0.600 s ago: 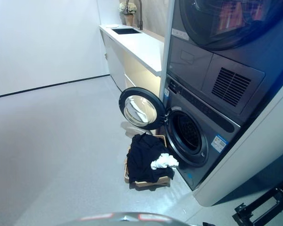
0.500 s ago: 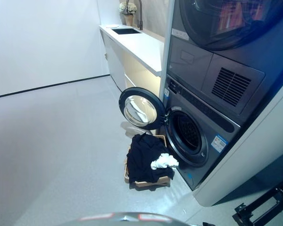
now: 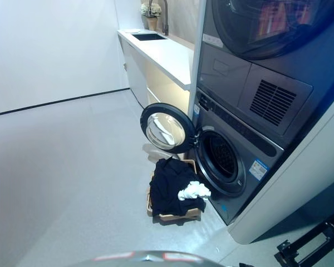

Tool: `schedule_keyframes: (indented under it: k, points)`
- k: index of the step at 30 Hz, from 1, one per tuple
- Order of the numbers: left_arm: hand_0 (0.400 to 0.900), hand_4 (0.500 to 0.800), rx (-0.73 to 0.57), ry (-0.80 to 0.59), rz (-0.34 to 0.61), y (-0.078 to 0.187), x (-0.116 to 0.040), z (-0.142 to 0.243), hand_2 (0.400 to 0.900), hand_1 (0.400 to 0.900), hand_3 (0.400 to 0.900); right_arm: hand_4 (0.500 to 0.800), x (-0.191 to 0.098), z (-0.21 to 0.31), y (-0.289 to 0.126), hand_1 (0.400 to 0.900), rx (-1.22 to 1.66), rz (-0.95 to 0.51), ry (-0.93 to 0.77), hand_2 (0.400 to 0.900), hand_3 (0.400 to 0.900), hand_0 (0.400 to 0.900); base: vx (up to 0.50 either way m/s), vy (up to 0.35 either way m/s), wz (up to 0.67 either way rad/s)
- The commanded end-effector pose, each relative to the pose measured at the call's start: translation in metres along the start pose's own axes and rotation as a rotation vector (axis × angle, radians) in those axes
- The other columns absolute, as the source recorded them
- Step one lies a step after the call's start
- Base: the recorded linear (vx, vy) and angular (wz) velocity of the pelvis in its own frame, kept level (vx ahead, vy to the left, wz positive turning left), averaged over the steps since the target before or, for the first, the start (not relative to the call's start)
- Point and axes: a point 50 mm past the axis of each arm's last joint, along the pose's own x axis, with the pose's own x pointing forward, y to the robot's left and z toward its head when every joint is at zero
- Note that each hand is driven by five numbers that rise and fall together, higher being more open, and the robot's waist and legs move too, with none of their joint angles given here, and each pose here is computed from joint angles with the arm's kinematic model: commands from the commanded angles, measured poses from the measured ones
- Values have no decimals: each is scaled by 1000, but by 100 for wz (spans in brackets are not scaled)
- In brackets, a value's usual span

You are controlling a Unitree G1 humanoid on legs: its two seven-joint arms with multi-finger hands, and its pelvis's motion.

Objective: Put the clothes in the basket into the washing machine.

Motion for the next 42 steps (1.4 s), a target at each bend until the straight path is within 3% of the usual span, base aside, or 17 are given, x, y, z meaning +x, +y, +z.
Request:
schedule_keyframes:
  k: [1,23,28,36,42]
  points:
    - [900,800,33,-52,-40,-18,0,28,900,900,900,800,3,52,-14,900,23,-48,-124,900,900,900,5,37,1]
    - [900,800,-40,-105,34,8,3,52,900,900,900,800,-2,84,-7,900,183,-27,-225,900,900,900,9,138,-3]
    - [900,800,-46,-154,39,5,2,70,900,900,900,800,-3,96,-10,900,211,-45,-259,900,900,900,125,-85,18]
    - [900,800,-79,-147,25,0,2,67,900,900,900,800,-4,98,-14,900,189,-53,-291,900,900,900,364,-270,29]
    - [900,800,-119,-174,-19,-18,-1,71,900,900,900,800,-11,131,-22,900,143,-66,-425,900,900,900,312,-350,18]
